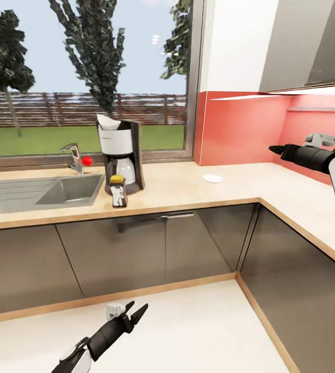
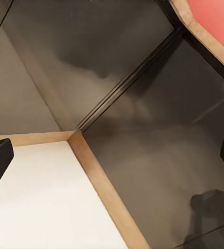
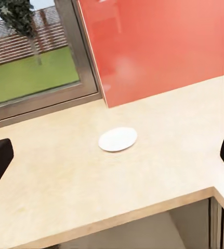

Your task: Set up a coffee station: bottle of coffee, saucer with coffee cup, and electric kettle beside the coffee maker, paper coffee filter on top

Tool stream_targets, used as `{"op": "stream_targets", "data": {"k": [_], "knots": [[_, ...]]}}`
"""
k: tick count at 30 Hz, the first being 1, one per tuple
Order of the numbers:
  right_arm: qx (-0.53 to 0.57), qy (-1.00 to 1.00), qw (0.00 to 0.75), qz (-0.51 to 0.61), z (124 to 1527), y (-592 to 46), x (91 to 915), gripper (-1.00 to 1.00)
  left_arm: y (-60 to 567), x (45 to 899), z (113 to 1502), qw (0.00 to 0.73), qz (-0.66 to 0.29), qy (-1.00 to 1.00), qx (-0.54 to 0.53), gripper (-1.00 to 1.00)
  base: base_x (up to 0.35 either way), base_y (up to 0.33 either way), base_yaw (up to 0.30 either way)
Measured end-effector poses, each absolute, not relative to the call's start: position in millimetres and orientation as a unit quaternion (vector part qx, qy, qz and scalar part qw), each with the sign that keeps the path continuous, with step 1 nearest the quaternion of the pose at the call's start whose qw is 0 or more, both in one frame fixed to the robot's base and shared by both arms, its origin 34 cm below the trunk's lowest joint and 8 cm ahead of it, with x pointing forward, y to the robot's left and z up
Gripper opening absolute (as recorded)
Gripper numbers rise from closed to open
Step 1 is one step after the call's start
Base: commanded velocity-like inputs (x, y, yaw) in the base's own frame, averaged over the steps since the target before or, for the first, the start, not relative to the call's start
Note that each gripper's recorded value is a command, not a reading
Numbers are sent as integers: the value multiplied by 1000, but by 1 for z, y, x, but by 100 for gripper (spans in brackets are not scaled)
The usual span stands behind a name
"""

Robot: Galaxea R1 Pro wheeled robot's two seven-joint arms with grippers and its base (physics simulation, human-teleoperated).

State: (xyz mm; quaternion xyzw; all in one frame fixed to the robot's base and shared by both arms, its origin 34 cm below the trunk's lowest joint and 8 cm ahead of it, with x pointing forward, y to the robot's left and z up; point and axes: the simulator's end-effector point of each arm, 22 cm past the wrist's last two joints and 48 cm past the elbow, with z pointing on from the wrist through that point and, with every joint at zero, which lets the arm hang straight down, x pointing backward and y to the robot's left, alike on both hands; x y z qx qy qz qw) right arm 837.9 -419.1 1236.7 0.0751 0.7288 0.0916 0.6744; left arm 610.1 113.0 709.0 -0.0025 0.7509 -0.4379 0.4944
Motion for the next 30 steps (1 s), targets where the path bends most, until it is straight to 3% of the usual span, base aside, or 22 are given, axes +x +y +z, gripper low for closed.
{"op": "stream_targets", "data": {"k": [9,17,19,20,21,30], "knots": [[100,750,647,90,1211,-439,848,100,111,610,711,495,-441,749,0,100,205,-73,0],[123,769,622,82,1183,-465,850,100,84,604,755,502,-508,699,41,100,50,-24,0],[126,771,620,79,1181,-470,849,100,64,613,800,502,-544,670,59,100,5,-2,0],[131,774,615,74,1177,-478,848,100,23,615,841,455,-598,658,48,100,2,-1,0],[133,775,613,74,1174,-481,847,100,6,624,916,499,-611,610,76,100,1,0,0],[110,790,584,151,1144,-490,841,100,4,742,1097,562,-540,620,96,100,0,0,0]]}}
